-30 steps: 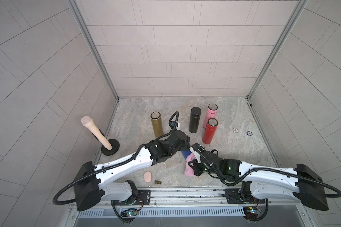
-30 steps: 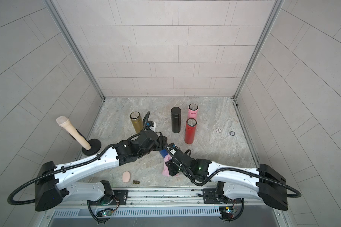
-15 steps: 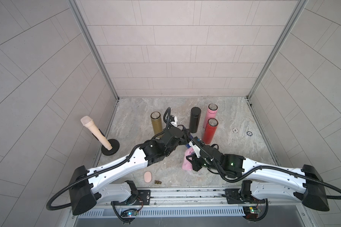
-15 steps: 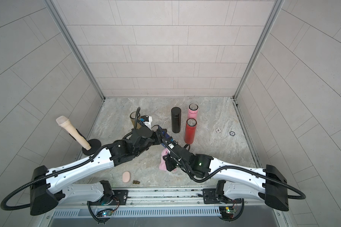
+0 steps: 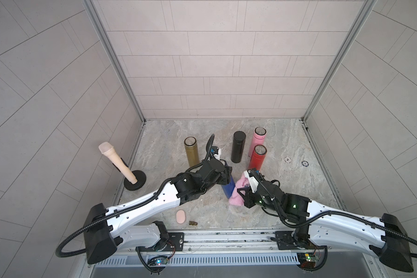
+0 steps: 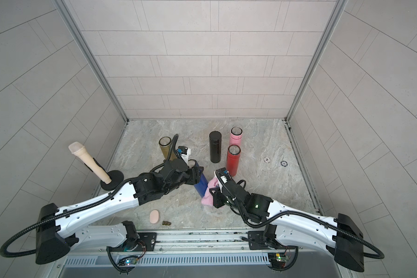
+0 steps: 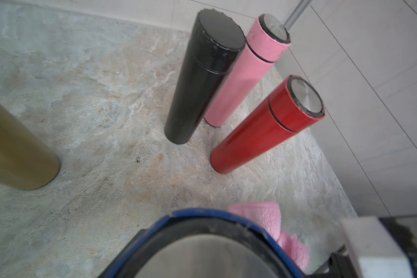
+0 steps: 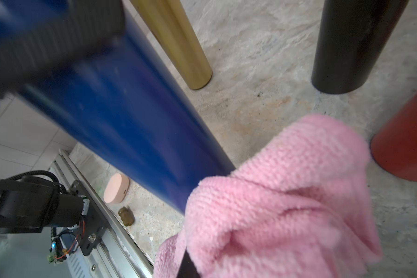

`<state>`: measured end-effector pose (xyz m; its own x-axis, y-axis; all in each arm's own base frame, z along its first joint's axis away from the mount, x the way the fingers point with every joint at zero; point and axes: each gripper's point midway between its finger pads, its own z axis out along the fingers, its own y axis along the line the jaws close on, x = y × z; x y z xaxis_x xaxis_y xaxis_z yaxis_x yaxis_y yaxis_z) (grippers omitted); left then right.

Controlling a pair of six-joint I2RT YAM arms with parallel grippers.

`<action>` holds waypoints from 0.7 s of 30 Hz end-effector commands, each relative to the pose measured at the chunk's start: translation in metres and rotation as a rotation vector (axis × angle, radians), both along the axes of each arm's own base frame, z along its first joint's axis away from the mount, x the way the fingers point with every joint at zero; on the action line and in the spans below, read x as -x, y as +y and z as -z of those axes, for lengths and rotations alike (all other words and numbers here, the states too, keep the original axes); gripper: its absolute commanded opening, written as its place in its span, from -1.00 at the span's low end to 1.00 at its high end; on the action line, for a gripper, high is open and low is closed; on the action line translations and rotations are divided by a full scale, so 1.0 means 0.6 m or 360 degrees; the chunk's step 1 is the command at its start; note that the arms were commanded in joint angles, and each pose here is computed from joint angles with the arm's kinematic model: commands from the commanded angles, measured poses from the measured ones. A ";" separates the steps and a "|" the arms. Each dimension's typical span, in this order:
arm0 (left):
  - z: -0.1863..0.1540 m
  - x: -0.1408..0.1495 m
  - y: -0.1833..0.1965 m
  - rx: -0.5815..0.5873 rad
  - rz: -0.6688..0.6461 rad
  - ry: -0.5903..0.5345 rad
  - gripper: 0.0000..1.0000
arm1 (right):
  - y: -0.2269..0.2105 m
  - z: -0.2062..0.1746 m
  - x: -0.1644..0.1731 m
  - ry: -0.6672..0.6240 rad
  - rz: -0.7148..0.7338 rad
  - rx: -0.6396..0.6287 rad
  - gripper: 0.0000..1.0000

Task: Wipe the surface of the thermos
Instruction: Wipe the dirt from the surface of the thermos.

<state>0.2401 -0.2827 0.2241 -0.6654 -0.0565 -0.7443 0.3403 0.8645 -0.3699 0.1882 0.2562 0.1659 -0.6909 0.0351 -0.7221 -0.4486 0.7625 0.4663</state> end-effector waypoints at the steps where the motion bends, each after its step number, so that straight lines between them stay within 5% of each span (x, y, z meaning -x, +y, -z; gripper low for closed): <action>1: -0.062 0.013 -0.038 0.0146 0.0214 -0.0128 -1.00 | 0.023 -0.087 -0.014 -0.0125 -0.0063 -0.0224 -1.00; 5: -0.071 0.034 -0.056 0.0076 0.0466 -0.0239 -1.00 | 0.033 -0.142 -0.024 -0.0143 -0.0124 -0.0389 -1.00; 15: -0.128 0.094 -0.083 0.0071 0.0986 -0.0551 -1.00 | -0.007 0.022 -0.045 0.0203 0.0043 -0.0306 -1.00; 21: -0.103 0.088 -0.073 -0.0108 0.1018 -0.0603 -1.00 | -0.005 -0.002 -0.041 0.0175 0.0012 -0.0360 -1.00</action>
